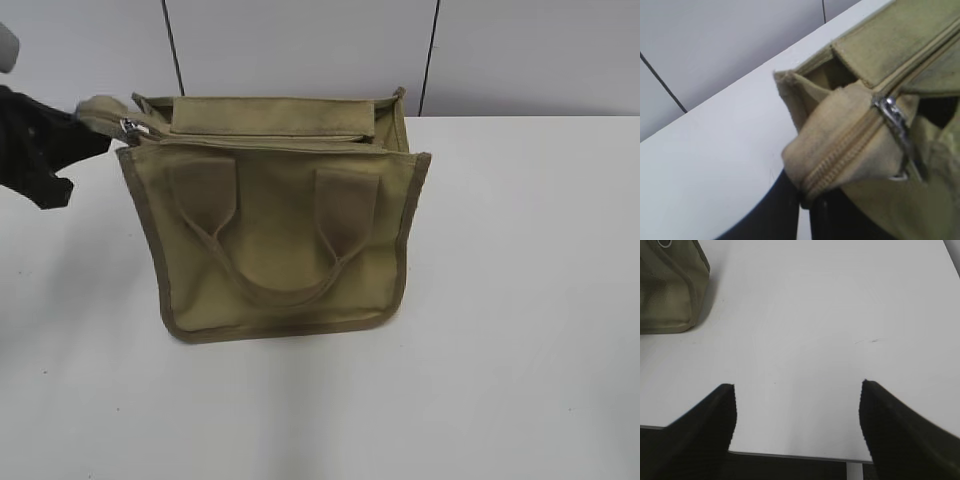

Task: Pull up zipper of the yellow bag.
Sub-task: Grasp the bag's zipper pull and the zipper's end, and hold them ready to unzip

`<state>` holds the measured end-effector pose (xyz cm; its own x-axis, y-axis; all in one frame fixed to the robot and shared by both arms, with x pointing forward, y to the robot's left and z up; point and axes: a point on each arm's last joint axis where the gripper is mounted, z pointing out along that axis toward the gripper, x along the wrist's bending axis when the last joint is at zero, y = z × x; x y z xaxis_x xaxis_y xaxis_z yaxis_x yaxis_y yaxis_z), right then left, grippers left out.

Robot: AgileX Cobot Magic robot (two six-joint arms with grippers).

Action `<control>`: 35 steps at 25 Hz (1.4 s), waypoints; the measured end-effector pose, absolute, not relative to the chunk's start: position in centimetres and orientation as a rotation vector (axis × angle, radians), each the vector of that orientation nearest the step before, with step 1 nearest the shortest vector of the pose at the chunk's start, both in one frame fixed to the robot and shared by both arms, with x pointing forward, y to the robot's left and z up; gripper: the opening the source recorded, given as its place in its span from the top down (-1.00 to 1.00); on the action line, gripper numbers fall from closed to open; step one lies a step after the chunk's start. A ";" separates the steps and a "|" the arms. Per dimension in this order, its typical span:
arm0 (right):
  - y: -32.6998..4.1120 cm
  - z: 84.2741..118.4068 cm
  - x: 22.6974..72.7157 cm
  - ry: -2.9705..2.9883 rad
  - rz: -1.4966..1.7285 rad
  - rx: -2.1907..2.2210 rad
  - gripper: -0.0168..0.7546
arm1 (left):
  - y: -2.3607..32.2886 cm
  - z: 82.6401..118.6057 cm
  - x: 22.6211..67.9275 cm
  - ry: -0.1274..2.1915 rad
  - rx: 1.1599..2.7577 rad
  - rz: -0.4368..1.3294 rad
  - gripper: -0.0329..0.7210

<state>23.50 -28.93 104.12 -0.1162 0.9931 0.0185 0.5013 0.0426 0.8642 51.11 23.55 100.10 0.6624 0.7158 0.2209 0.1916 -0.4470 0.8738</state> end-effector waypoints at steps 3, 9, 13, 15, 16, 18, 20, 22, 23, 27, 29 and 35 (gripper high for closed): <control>-28.9 104.1 23.5 1.690 0.990 1.519 -0.56 | 23.4 101.9 51.3 0.662 2.015 0.729 0.89; -28.9 104.1 23.5 1.689 0.990 1.519 -0.56 | 23.2 105.4 52.9 0.674 2.005 0.722 0.89; -28.7 104.1 23.5 1.697 1.020 1.524 -0.56 | 23.0 106.1 53.8 0.708 1.965 0.678 0.89; -28.4 104.2 23.5 1.705 1.065 1.529 -0.56 | 22.9 105.7 54.2 0.718 1.970 0.655 0.89; -28.3 104.3 23.5 1.707 1.085 1.530 -0.56 | 22.9 105.6 54.2 0.721 1.972 0.647 0.89; -28.1 104.3 23.5 1.705 1.108 1.529 -0.56 | 22.8 105.5 54.3 0.724 1.973 0.640 0.89; -28.0 104.5 23.5 1.698 1.139 1.525 -0.56 | 22.8 105.5 54.3 0.723 1.972 0.639 0.89; -27.9 105.0 23.8 1.679 1.182 1.513 -0.56 | 22.8 105.5 54.3 0.722 1.972 0.637 0.89; -27.8 105.5 24.3 1.660 1.208 1.510 -0.56 | 22.8 105.5 54.3 0.722 1.972 0.637 0.89; -27.5 106.8 28.3 1.658 1.260 1.551 -0.56 | 22.8 105.5 54.2 0.716 1.973 0.631 0.89; -27.2 107.1 30.7 1.720 1.249 1.574 -0.56 | 22.7 105.5 54.2 0.714 1.972 0.627 0.89; -25.9 108.8 38.5 1.932 1.267 1.624 -0.56 | 22.7 105.5 54.2 0.709 1.970 0.617 0.89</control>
